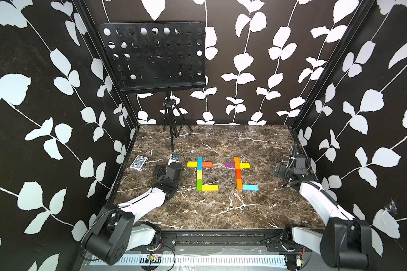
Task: Assemble the letter t with building blocks
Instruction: Reset both arms
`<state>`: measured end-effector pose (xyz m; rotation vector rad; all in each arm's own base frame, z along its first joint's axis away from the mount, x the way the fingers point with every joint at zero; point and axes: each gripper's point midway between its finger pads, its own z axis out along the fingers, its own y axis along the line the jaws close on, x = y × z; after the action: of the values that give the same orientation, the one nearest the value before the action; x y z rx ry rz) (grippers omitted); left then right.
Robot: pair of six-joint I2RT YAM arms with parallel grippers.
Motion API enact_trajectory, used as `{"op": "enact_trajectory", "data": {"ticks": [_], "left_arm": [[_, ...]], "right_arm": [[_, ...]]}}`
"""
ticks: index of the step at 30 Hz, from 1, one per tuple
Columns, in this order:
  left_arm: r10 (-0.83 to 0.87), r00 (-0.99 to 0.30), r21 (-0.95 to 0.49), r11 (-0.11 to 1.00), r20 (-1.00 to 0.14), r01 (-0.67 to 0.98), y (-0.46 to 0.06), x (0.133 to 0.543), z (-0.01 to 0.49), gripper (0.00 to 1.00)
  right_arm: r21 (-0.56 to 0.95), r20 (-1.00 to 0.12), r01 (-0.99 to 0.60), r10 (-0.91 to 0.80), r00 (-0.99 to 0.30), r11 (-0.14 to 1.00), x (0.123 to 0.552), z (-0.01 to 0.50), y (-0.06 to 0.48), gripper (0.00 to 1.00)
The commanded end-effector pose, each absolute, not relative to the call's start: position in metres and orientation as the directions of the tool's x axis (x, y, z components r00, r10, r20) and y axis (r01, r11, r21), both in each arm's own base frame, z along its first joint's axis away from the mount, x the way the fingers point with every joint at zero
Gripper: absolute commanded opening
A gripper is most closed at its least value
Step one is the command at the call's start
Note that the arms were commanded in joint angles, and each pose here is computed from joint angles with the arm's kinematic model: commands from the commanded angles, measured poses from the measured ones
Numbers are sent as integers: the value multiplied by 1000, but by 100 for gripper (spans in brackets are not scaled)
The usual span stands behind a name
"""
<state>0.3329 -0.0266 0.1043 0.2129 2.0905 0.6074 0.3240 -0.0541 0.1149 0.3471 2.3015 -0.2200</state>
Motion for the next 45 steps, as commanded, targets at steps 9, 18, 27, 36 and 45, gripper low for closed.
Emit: {"op": "enact_trajectory", "data": {"ticks": [9, 18, 27, 36, 45], "left_arm": [[401, -323, 411, 911, -857, 40, -50, 389, 119, 99], [237, -247, 227, 971, -939, 68, -26, 392, 104, 99], [175, -326, 182, 983, -929, 9, -8, 402, 97, 99], [173, -337, 178, 984, -925, 16, -9, 401, 96, 99], [173, -339, 178, 984, -925, 16, -9, 401, 97, 99]], "right_arm": [[-3, -920, 172, 65, -386, 985, 367, 112, -36, 99], [-76, -920, 39, -55, -389, 996, 400, 94, -17, 99], [-139, -921, 108, -89, -379, 984, 395, 93, -19, 99], [-141, -922, 105, -91, -377, 984, 395, 94, -19, 99], [-141, -920, 95, -95, -380, 985, 396, 93, -17, 99]]}}
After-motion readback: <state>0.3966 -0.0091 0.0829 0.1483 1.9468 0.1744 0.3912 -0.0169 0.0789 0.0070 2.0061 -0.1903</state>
